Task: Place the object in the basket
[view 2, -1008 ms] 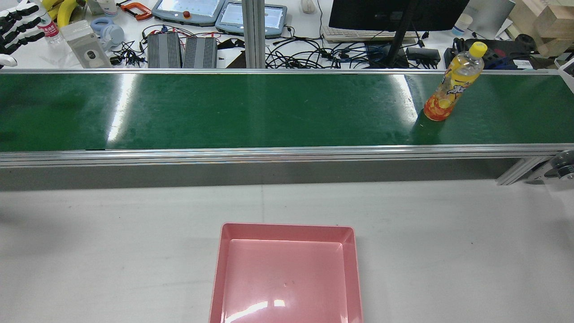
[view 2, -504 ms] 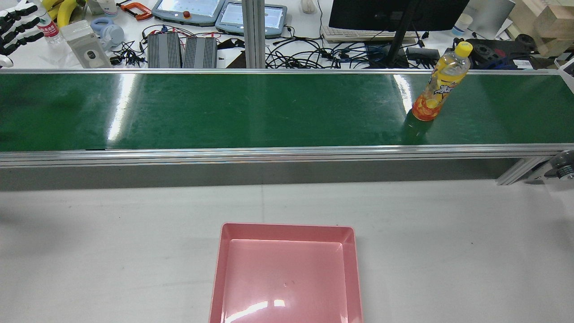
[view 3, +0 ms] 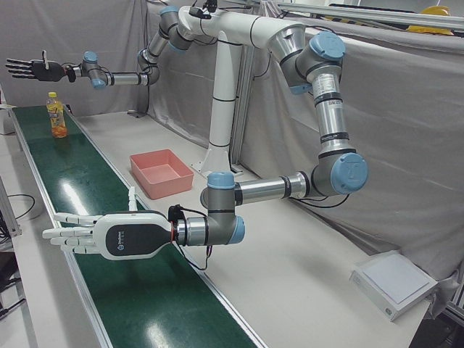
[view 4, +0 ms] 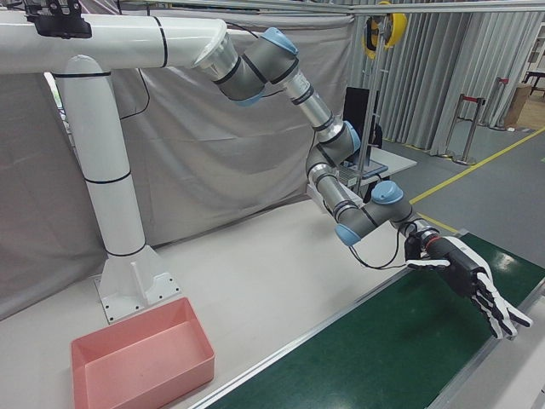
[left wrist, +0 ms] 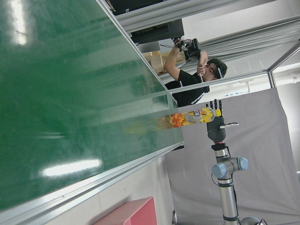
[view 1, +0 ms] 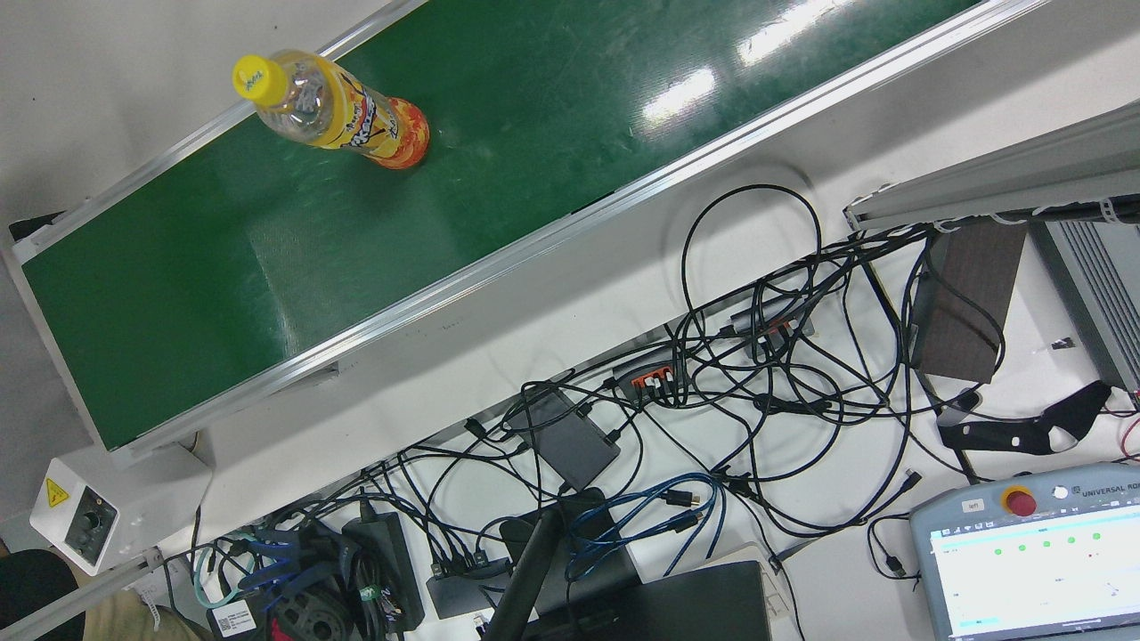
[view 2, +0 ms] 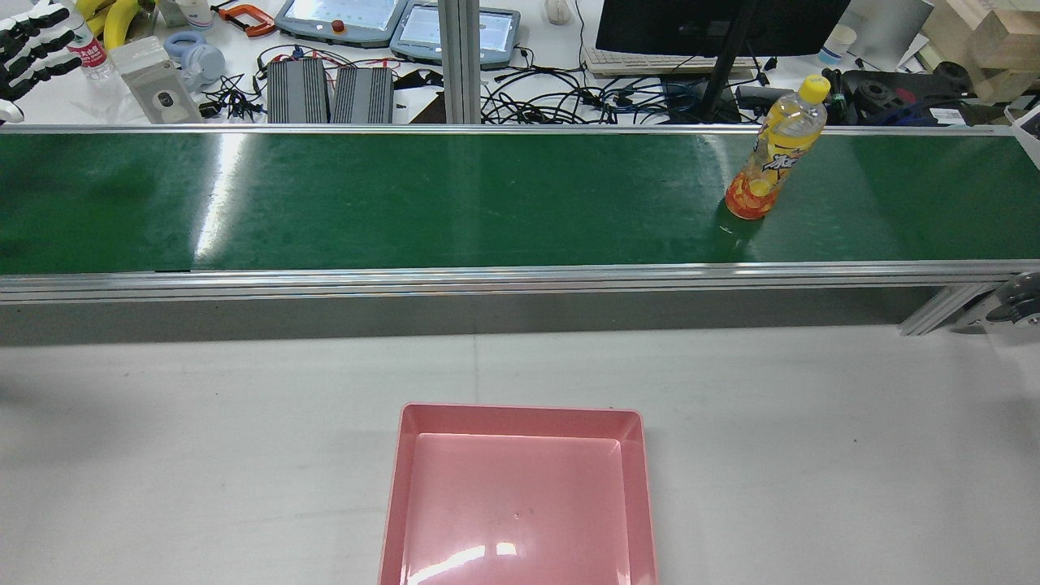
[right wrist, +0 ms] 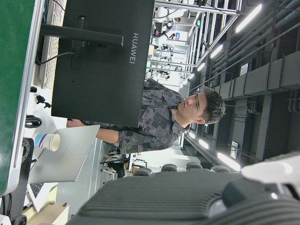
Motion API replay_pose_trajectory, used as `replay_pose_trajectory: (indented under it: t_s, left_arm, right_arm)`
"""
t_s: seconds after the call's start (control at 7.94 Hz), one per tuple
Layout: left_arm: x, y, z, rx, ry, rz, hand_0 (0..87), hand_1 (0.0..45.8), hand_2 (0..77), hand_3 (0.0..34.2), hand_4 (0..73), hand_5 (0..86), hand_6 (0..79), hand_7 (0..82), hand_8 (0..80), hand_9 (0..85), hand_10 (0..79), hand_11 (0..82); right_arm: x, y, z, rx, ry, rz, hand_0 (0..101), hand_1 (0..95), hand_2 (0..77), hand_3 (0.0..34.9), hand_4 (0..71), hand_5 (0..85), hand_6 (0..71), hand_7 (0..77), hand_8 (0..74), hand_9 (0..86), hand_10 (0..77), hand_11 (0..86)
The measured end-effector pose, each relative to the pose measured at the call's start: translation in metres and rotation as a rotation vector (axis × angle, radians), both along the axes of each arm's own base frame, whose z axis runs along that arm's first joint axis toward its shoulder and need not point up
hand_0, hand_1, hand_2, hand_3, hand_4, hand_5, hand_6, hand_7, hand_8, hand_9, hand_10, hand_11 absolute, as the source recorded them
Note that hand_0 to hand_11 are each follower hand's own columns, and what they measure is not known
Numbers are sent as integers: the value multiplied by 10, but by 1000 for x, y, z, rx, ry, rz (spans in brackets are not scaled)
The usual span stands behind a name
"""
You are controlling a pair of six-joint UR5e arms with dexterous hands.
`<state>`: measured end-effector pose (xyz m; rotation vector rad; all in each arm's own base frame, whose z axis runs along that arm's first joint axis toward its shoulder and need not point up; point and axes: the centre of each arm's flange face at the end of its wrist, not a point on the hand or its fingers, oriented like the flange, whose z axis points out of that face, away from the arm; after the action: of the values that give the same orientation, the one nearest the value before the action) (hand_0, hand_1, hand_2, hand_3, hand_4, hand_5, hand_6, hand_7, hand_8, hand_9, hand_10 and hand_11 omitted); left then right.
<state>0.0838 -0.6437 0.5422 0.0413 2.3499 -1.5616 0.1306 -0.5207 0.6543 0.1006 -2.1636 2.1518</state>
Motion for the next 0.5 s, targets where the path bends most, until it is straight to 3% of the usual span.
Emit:
replay_pose_trajectory:
  t_s: [0.5]
  left_arm:
    - [0, 0, 2, -1, 1, 0, 483, 87, 0, 1, 158, 87, 0, 5, 65, 114, 76, 125]
  right_arm:
    - [0, 0, 0, 0, 0, 0, 1, 0, 5, 2, 0, 0, 0, 5, 0, 0, 0, 0]
